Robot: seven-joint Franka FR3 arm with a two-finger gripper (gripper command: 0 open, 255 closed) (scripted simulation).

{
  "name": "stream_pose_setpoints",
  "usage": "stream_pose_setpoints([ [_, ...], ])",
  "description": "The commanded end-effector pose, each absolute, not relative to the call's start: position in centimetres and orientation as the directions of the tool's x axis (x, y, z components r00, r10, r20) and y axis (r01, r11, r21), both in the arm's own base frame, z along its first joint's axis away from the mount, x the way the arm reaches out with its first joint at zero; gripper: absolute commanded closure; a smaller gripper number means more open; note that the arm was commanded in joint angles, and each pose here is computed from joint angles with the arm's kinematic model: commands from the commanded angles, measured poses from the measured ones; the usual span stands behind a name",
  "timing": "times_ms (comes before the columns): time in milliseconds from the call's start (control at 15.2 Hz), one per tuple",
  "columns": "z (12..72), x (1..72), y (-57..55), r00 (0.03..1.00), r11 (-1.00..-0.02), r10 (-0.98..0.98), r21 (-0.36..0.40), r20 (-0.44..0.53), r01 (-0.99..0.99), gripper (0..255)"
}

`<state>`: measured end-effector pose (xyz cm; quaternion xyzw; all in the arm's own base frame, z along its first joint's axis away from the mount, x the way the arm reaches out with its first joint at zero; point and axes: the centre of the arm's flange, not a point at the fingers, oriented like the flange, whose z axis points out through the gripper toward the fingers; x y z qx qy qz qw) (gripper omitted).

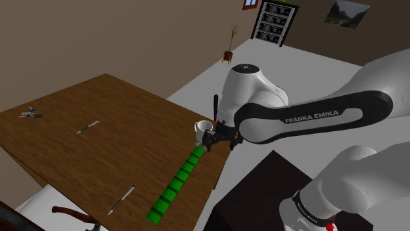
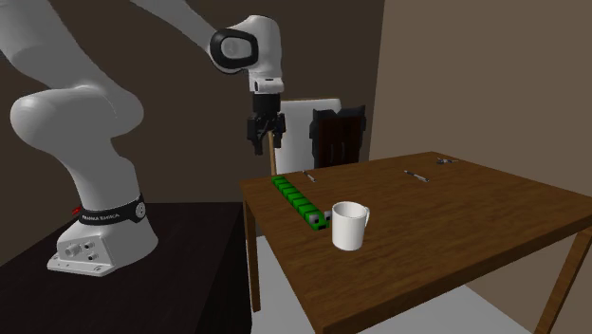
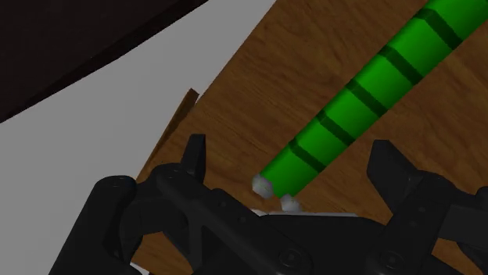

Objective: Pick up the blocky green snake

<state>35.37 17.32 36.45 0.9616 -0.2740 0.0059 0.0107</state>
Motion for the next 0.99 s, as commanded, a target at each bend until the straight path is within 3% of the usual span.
stream_pose_setpoints([
  [0,33.9,36.2,18.5,0.820,-0.820,-0.572,0.014,0.016,-0.572,0],
  [924,19.0,44.6,25.5,0.578,-0.578,-0.816,0.013,0.008,-0.816,0],
])
